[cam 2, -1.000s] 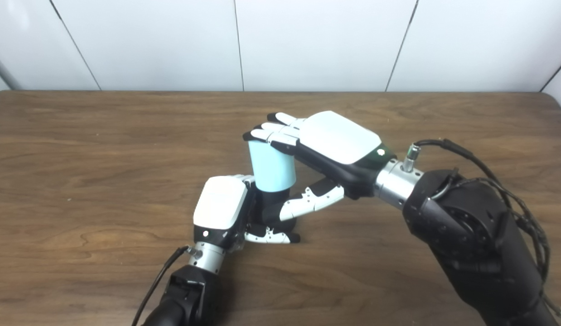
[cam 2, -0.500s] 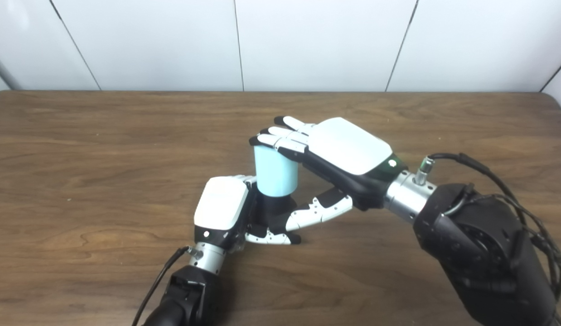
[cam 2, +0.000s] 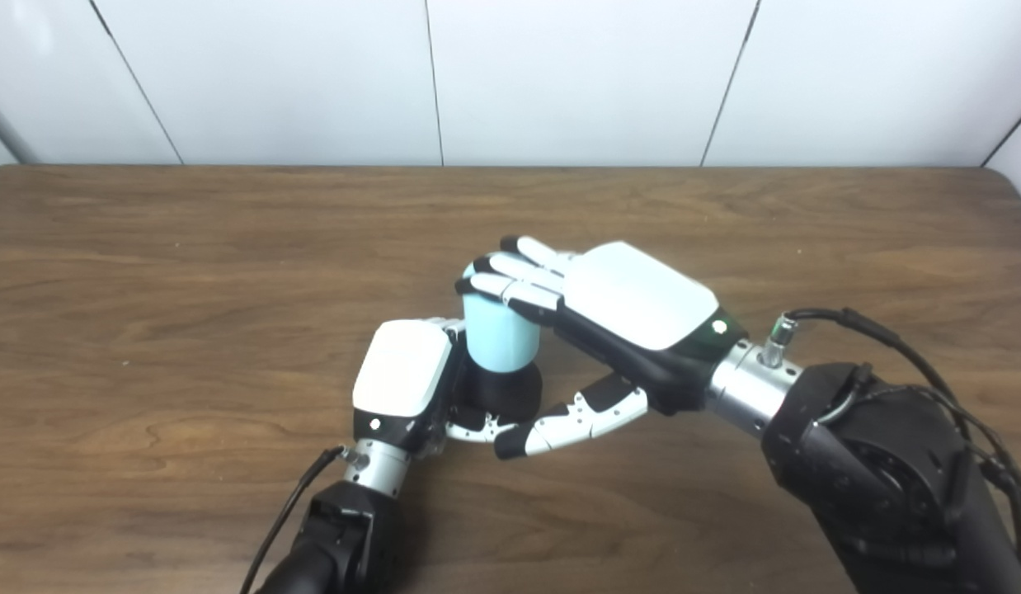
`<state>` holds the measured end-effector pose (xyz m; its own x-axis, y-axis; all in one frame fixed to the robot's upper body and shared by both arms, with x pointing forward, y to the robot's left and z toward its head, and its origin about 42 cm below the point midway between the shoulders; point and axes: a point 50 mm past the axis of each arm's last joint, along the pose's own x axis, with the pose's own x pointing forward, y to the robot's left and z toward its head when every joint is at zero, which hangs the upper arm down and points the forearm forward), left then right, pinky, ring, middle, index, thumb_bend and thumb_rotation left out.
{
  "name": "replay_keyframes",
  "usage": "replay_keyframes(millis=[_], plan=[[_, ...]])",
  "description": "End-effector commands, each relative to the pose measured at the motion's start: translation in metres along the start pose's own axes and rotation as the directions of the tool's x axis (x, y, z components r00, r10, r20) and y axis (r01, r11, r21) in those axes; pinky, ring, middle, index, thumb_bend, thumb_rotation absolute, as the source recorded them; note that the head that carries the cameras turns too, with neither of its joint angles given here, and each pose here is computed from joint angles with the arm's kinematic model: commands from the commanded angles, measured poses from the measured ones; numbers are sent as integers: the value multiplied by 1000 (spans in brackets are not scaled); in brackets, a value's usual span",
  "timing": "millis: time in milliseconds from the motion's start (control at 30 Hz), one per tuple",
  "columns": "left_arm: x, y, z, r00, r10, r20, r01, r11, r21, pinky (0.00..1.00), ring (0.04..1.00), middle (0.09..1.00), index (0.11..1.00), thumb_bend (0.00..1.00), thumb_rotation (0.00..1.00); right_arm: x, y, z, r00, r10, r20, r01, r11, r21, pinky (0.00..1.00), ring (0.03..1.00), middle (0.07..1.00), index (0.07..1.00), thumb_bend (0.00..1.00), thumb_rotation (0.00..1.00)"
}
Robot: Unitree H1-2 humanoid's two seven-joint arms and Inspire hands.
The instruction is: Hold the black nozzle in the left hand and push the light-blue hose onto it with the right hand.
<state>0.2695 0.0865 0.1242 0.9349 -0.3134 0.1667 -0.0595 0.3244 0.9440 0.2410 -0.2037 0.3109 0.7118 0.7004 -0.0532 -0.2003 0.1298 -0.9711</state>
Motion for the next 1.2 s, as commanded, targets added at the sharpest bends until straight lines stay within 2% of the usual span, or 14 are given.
replay_keyframes(millis=[0, 267, 467, 700, 1033, 1167], plan=[[-20, -29, -7, 982, -187, -36, 187, 982, 0, 513, 521, 452, 504, 524, 0, -4, -6, 0, 1000, 0, -5, -1, 999, -36, 889, 996, 955, 904, 589, 803], [-19, -29, -7, 979, -199, -39, 199, 980, 3, 499, 509, 431, 505, 523, 0, -4, -7, -1, 1000, -7, -9, 6, 999, -36, 897, 1000, 963, 916, 589, 802], [-20, -31, -7, 980, -194, -37, 195, 981, 5, 487, 514, 434, 510, 523, 0, -1, -15, -3, 997, -81, -7, 81, 997, -22, 901, 1000, 974, 923, 585, 800], [-21, -31, -6, 978, -206, -40, 206, 979, -1, 484, 509, 413, 512, 520, 0, 3, -27, -4, 989, -150, 7, 150, 988, -41, 912, 1000, 994, 940, 576, 856], [-22, -32, -6, 977, -210, -39, 210, 978, 1, 491, 516, 412, 514, 520, 0, 4, -33, -7, 983, -182, 8, 182, 983, -29, 931, 1000, 1000, 947, 581, 818], [-22, -33, -7, 977, -207, -40, 208, 978, 2, 476, 496, 400, 512, 518, 0, 4, -30, -7, 986, -169, 1, 169, 985, -43, 912, 1000, 1000, 947, 584, 822]])
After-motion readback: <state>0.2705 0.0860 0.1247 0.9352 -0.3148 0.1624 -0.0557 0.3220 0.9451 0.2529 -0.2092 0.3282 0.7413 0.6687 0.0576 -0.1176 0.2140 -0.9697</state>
